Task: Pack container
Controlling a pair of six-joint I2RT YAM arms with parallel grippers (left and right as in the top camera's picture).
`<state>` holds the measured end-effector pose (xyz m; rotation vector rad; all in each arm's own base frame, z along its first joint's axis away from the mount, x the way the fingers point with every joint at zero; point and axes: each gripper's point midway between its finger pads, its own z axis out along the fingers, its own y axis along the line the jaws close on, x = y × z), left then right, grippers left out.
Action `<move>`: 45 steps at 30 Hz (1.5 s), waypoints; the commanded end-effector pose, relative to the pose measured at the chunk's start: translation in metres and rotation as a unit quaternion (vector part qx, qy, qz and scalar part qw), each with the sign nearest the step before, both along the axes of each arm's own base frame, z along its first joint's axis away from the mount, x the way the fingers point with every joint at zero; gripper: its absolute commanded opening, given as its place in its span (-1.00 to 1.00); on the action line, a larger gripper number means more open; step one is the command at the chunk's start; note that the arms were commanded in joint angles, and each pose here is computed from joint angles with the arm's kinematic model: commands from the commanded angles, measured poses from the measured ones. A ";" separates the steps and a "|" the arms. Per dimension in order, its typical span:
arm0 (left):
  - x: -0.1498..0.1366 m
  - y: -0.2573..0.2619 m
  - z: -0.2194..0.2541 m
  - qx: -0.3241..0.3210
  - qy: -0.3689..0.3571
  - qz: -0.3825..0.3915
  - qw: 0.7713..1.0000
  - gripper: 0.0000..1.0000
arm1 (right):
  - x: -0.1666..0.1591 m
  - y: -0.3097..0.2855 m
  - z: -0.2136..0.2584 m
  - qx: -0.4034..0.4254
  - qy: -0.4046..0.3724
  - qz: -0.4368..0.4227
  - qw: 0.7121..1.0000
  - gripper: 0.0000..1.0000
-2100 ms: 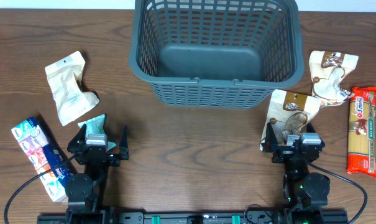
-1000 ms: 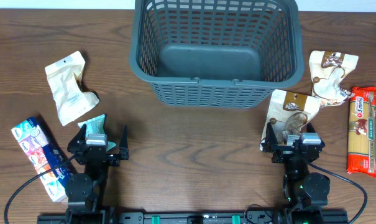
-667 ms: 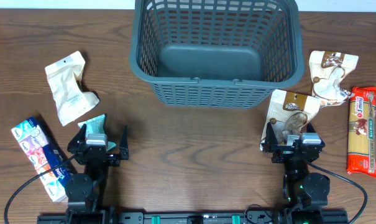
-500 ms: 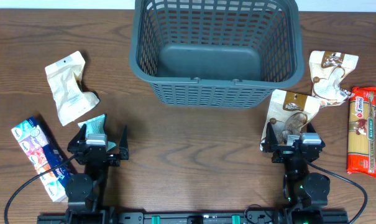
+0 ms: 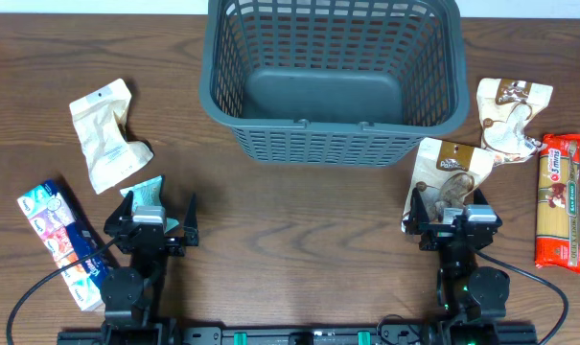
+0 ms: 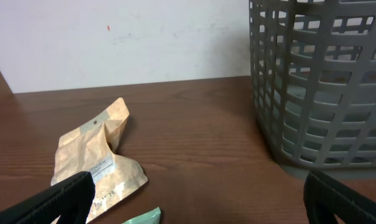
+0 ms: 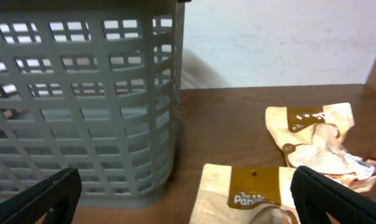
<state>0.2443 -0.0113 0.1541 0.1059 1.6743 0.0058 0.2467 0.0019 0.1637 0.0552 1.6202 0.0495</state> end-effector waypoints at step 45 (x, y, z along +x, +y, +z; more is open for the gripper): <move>0.000 0.000 -0.015 -0.045 0.021 0.007 0.999 0.97 | 0.048 -0.086 0.062 0.040 0.527 -0.140 0.837 0.98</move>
